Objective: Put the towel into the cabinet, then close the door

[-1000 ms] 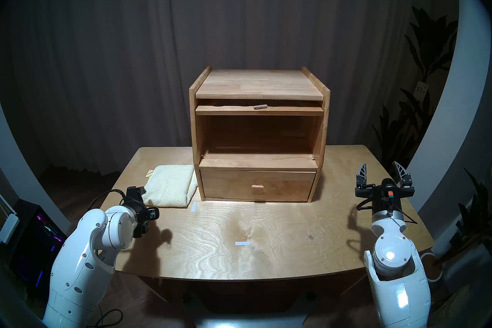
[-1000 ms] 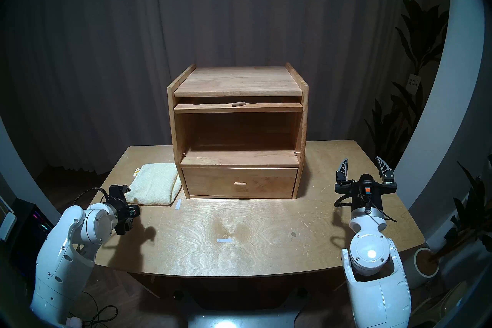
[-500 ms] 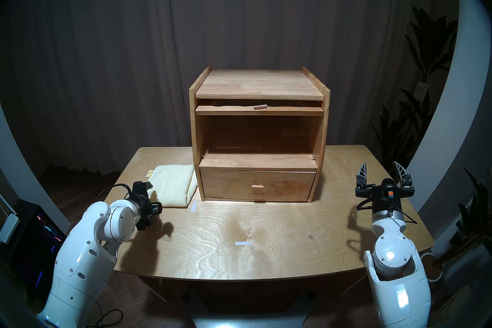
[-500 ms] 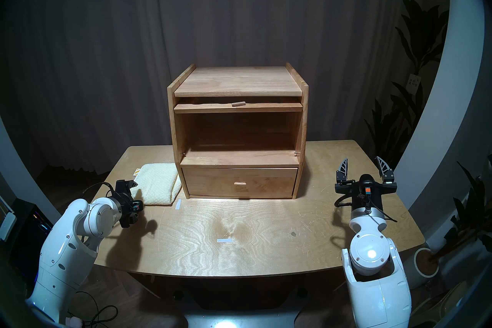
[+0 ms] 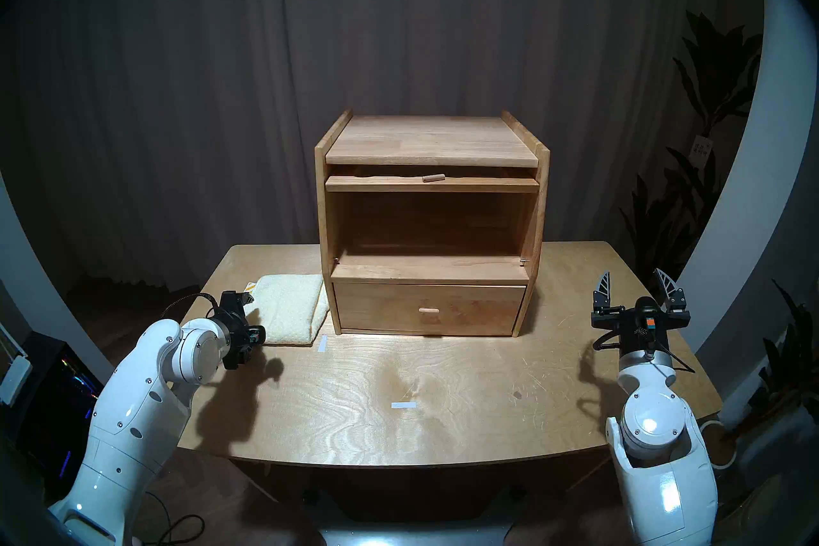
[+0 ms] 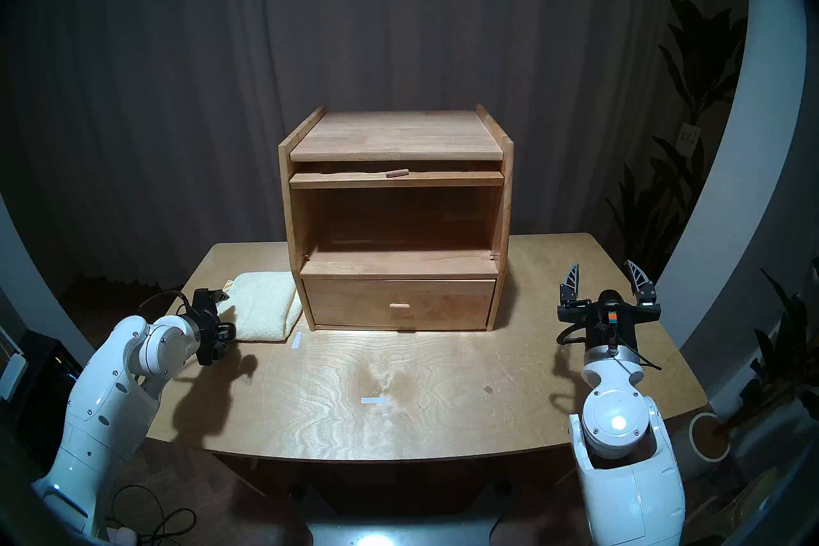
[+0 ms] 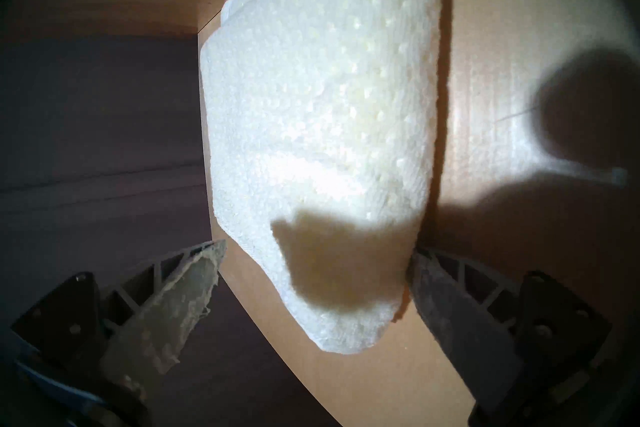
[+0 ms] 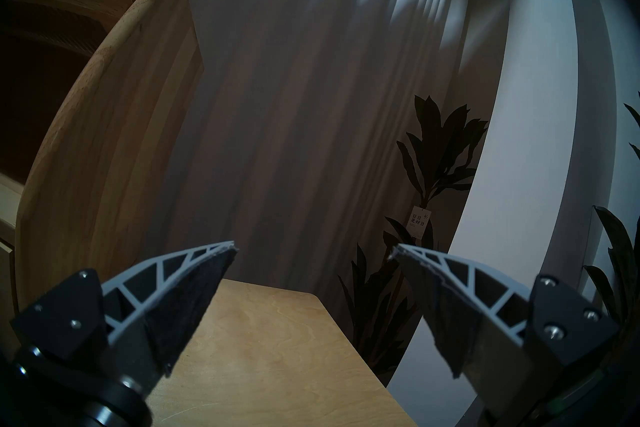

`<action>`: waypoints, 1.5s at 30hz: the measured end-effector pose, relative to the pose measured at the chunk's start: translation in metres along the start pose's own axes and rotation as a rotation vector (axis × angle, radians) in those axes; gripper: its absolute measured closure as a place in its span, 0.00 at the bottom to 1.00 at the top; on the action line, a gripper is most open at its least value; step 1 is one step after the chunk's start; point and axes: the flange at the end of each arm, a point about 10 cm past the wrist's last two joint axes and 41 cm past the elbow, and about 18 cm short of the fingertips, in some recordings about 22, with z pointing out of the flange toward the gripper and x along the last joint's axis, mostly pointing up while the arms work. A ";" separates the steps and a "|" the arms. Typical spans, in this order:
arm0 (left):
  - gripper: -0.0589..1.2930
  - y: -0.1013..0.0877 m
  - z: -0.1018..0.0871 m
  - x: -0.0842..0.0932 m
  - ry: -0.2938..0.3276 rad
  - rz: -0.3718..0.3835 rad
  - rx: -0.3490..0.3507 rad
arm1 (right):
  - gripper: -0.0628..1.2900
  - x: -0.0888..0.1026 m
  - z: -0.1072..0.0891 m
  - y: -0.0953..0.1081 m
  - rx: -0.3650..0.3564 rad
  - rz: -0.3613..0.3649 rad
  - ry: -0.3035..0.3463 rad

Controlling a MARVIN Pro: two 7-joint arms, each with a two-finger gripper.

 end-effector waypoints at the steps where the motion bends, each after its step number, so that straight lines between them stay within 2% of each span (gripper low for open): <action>1: 0.06 -0.001 0.000 0.000 0.004 0.000 0.000 | 0.03 0.000 0.000 0.000 0.000 0.000 0.000; 7: 0.06 -0.004 0.000 -0.002 0.053 -0.027 -0.002 | 0.03 0.000 0.000 0.000 0.000 0.000 0.000; 8: 0.10 -0.005 0.000 -0.002 0.058 -0.032 -0.001 | 0.03 0.000 0.000 0.000 0.000 0.000 0.000; 9: 0.35 -0.006 -0.001 -0.003 0.065 -0.041 0.000 | 0.03 0.000 0.000 0.000 0.000 0.000 0.000; 10: 0.90 -0.007 -0.002 -0.003 0.074 -0.051 0.001 | 0.03 0.000 0.000 0.000 0.000 0.000 0.000; 12: 0.98 -0.009 -0.004 -0.004 0.089 -0.080 0.008 | 0.03 0.000 0.000 0.000 0.000 0.000 0.000; 15: 0.98 -0.010 -0.008 -0.004 0.119 -0.143 0.010 | 0.03 0.000 0.000 0.000 0.000 0.000 0.000; 20: 0.98 -0.016 -0.019 -0.002 0.192 -0.314 0.024 | 0.03 0.000 0.000 0.000 0.000 0.000 0.000; 29: 0.98 -0.045 -0.052 -0.003 0.370 -0.658 0.157 | 0.03 -0.001 0.000 0.000 0.000 0.000 -0.001; 36: 0.98 -0.051 -0.078 -0.002 0.511 -0.897 0.231 | 0.03 -0.002 0.000 0.000 0.000 -0.001 -0.003; 38: 0.98 -0.052 -0.081 0.000 0.533 -0.928 0.237 | 0.03 -0.002 0.000 0.000 0.000 -0.001 -0.003; 42: 0.98 -0.052 -0.096 0.009 0.659 -1.075 0.243 | 0.03 -0.003 0.000 -0.001 0.000 -0.001 -0.005; 45: 0.98 -0.052 -0.105 0.017 0.739 -1.154 0.231 | 0.03 -0.004 0.000 -0.001 0.000 -0.002 -0.007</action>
